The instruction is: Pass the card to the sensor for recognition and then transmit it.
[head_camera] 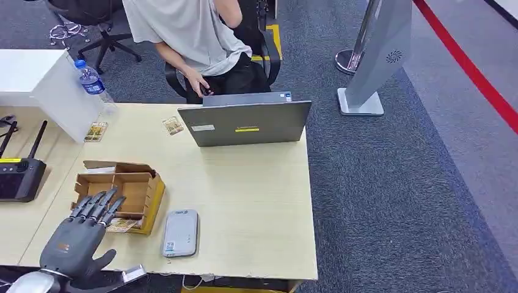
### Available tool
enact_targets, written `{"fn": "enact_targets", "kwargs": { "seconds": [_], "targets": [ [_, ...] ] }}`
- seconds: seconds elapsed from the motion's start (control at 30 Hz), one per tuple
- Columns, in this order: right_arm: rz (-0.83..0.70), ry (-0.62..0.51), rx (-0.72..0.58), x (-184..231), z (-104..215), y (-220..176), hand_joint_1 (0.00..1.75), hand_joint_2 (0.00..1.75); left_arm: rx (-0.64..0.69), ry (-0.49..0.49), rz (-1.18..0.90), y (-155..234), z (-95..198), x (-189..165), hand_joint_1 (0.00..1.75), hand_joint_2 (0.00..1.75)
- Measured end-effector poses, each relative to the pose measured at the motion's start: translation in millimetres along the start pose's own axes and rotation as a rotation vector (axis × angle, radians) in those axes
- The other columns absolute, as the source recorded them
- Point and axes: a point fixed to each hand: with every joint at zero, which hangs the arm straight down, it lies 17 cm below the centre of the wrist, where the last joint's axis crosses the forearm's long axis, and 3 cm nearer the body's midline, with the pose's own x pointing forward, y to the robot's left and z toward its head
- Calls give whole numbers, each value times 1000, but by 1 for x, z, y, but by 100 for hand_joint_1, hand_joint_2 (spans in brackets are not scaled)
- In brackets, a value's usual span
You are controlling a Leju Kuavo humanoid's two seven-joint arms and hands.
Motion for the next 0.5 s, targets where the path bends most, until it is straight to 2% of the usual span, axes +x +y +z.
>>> {"fn": "enact_targets", "kwargs": {
  "seconds": [0.5],
  "targets": [
    [5,-4,-3,4,0,-4,0,0,-47,77,55,-21,-4,-4,0,175]
  ]
}}
